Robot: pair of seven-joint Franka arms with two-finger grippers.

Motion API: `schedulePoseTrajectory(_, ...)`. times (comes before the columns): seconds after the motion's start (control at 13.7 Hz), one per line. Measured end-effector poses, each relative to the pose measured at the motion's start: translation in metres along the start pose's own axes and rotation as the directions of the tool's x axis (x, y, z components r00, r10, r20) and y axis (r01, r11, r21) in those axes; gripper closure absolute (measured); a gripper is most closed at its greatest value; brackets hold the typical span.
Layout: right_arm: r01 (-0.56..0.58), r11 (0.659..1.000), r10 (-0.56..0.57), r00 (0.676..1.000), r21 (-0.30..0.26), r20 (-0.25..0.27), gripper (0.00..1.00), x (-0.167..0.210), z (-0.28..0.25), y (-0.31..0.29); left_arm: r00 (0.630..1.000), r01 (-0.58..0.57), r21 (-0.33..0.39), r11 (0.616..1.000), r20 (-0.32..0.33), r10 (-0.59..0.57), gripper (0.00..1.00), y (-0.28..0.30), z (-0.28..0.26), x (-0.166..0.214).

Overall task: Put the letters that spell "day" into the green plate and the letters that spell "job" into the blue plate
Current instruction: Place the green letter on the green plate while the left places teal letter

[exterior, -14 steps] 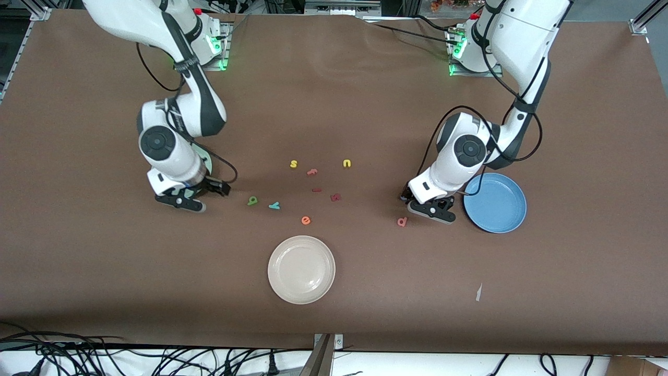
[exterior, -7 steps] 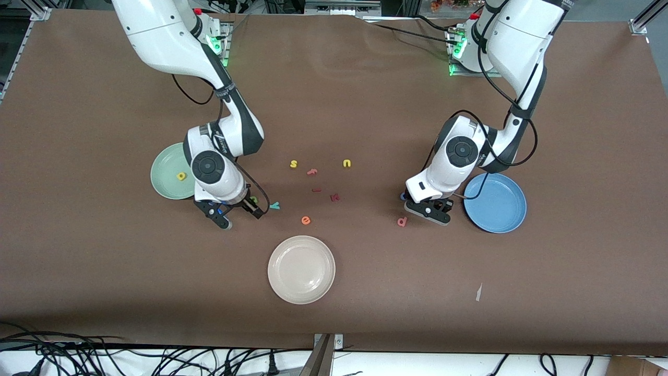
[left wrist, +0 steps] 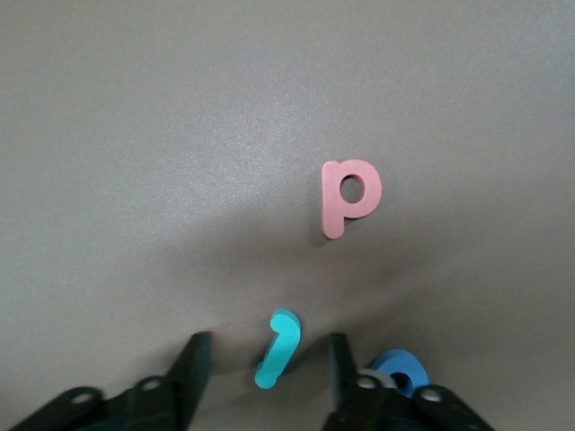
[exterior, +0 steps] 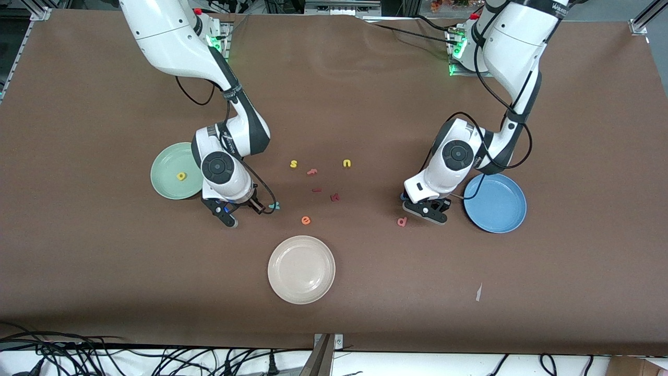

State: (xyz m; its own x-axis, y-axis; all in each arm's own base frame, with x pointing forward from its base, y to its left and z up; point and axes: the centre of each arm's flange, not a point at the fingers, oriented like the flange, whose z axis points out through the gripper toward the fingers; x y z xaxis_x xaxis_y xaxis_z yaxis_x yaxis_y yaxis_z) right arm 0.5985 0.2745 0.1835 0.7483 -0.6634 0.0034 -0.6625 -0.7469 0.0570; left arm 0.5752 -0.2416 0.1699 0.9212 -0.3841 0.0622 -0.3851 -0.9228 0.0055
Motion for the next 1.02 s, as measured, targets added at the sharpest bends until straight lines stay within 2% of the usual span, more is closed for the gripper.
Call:
schedulePoseTrajectory(0.07, 0.000, 1.000, 0.000, 1.000, 0.001, -0.001, 0.73, 0.000, 0.000, 0.000, 1.000, 0.000, 0.000, 1.000, -0.003, 0.000, 0.55, 0.000, -0.001, 0.001)
schedulePoseTrajectory(0.29, 0.008, 1.000, -0.008, 1.000, -0.003, -0.001, 0.73, 0.003, -0.003, 0.000, 1.000, 0.000, 0.000, 1.000, -0.006, 0.000, 0.85, 0.000, -0.003, 0.001)
schedulePoseTrajectory(0.44, 0.049, 0.998, -0.048, 0.999, -0.027, 0.007, 0.73, 0.010, -0.013, 0.001, 1.000, 0.000, 0.000, 1.000, -0.006, 0.000, 0.89, 0.000, -0.003, 0.001)
schedulePoseTrajectory(0.66, 0.151, 0.983, -0.148, 0.988, -0.101, 0.034, 0.73, 0.046, -0.044, 0.024, 1.000, 0.009, 0.008, 1.000, -0.015, -0.009, 0.89, -0.007, -0.014, 0.005)
schedulePoseTrajectory(0.8, 0.272, 0.949, -0.261, 0.961, -0.158, 0.090, 0.73, 0.080, -0.063, 0.056, 0.999, 0.053, 0.024, 0.998, -0.008, -0.053, 0.89, -0.037, -0.043, 0.010)
schedulePoseTrajectory(1.02, 0.410, 0.894, -0.386, 0.909, -0.179, 0.159, 0.74, 0.116, -0.062, 0.111, 0.996, 0.079, 0.039, 0.996, 0.037, -0.080, 0.89, -0.094, -0.090, 0.001)
